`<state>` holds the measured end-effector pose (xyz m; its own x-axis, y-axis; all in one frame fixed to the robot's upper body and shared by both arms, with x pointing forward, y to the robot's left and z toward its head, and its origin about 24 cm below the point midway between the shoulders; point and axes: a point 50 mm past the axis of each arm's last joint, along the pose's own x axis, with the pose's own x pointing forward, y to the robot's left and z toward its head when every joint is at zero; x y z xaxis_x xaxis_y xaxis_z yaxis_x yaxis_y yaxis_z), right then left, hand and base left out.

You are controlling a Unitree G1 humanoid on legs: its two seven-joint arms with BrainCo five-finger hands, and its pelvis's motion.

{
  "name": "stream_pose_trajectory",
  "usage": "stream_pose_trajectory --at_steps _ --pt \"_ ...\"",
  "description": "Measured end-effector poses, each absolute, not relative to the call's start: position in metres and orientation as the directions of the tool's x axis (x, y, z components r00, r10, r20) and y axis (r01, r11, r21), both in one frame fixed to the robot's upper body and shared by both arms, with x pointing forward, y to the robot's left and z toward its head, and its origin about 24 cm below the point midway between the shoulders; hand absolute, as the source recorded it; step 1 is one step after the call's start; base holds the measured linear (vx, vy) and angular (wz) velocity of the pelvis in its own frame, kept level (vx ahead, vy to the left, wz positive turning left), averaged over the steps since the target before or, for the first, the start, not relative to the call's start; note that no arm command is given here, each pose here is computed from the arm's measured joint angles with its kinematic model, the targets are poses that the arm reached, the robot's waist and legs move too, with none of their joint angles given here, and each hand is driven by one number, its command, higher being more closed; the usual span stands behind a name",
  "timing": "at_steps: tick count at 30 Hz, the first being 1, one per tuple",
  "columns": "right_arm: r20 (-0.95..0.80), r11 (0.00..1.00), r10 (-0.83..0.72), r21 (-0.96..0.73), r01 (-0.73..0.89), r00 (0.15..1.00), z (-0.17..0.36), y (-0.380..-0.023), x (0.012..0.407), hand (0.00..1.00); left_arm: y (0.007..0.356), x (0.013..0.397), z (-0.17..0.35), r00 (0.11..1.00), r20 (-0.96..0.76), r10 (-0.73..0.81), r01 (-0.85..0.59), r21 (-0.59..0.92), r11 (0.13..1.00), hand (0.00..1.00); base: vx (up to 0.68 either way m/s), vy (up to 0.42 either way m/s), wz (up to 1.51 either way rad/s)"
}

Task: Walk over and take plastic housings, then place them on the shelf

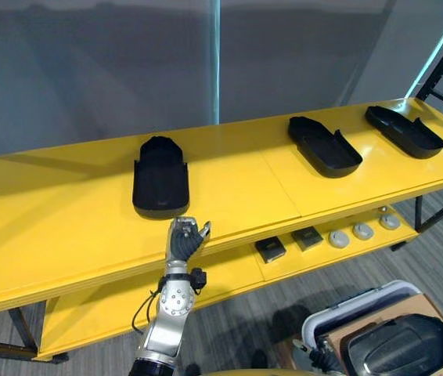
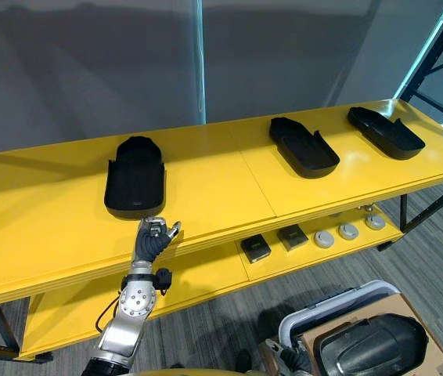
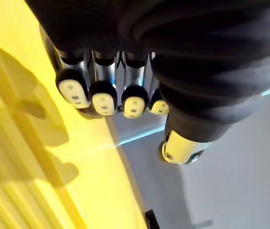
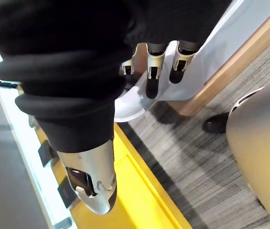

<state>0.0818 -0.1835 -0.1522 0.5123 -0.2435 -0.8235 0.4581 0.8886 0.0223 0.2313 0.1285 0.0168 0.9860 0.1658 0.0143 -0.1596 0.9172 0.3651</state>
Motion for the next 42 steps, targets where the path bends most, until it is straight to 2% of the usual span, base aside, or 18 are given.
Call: stream_pose_trajectory --at_steps 20,42 --pt "-0.795 0.900 -0.231 0.045 0.434 0.562 -0.147 -0.183 0.107 0.00 0.182 0.269 0.025 0.933 0.038 0.357 -0.340 0.417 0.843 1.00 0.00 0.004 -0.02" --pt "-0.786 0.912 -0.216 0.049 0.407 0.579 -0.145 -0.186 0.116 0.00 0.194 0.278 0.031 0.931 0.072 0.357 -0.349 0.455 0.819 1.00 0.00 0.004 -0.02"
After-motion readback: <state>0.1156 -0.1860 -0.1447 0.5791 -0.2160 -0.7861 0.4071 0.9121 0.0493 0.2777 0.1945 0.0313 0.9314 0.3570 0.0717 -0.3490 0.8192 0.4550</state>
